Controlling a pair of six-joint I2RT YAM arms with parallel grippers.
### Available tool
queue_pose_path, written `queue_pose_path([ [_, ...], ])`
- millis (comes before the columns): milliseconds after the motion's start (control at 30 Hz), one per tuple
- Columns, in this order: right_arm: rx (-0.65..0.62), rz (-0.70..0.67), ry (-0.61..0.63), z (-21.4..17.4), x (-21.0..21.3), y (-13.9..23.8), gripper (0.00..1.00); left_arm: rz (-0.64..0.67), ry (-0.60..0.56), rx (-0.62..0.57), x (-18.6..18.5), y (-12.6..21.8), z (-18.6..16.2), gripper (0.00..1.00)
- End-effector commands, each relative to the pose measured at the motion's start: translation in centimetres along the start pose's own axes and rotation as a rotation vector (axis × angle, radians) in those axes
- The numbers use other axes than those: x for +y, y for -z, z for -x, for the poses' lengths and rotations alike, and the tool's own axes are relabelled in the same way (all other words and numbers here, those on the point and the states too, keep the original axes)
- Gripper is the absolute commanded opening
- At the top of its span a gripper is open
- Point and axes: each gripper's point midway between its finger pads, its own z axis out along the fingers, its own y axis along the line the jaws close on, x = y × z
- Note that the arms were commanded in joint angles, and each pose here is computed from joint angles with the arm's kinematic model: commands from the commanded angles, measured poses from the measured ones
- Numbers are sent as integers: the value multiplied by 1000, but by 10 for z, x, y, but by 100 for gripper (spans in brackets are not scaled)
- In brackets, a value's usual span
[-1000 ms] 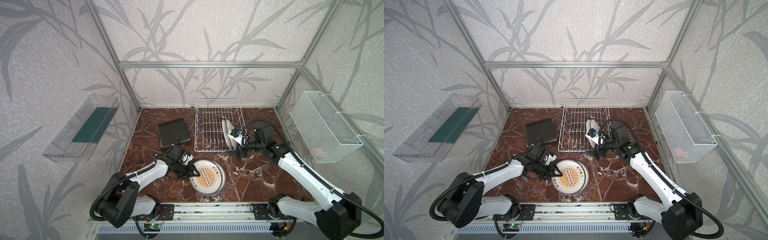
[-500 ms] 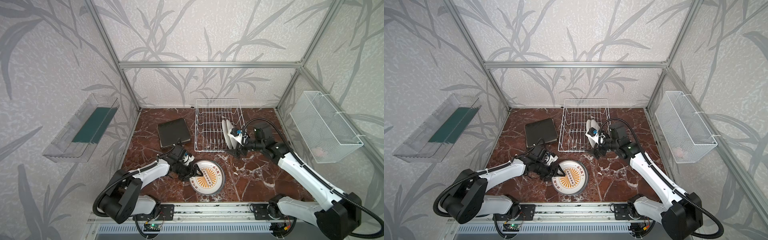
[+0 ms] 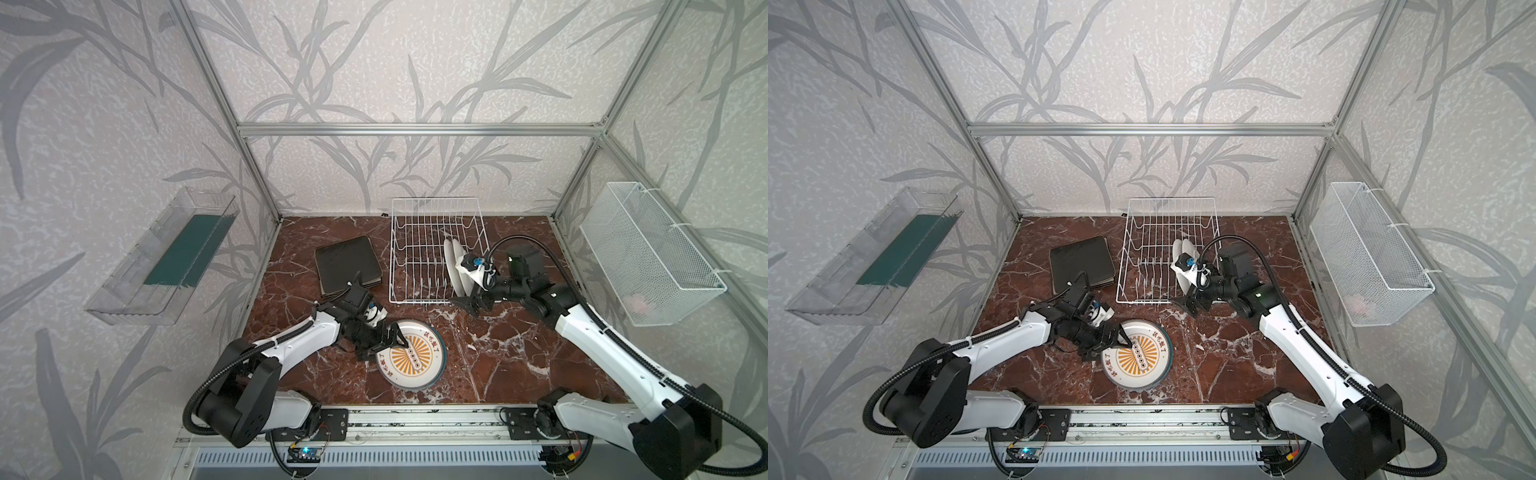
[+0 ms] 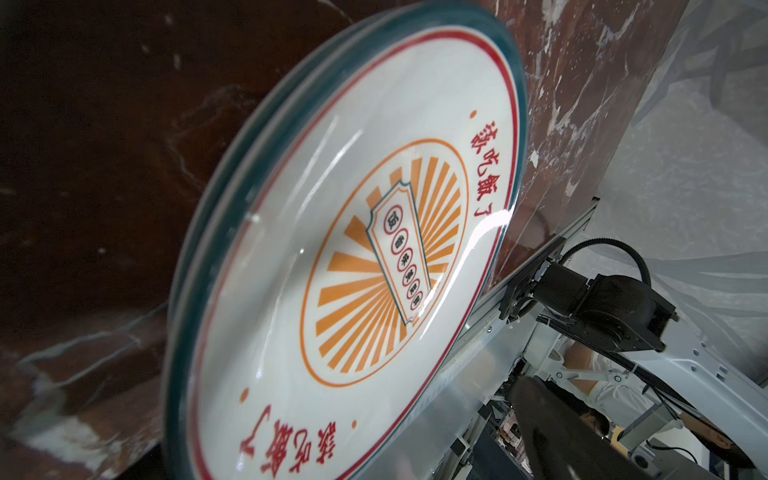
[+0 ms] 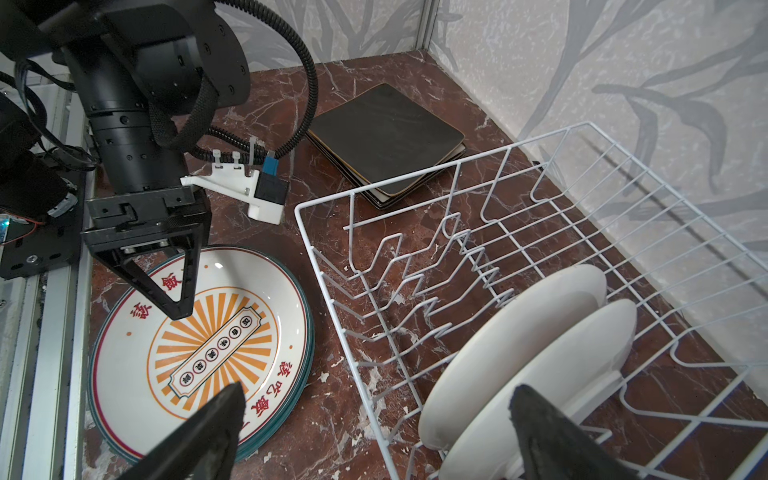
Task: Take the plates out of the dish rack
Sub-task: 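Lower the printed plate onto the plate on the table with the left gripper, then open the left gripper and release the plate onto the stack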
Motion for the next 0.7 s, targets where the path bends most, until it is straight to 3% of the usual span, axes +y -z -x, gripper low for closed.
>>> queue_pose_path([
  [0, -10, -11, -5, 4, -3, -3, 99, 33, 2, 11, -3, 4, 1, 99],
  [300, -17, -24, -8, 5, -5, -2, 99, 96, -22, 60, -8, -1, -4, 99],
  [667, -15, -25, -14, 5, -7, -4, 99, 237, -40, 63, -6, 19, 1, 99],
])
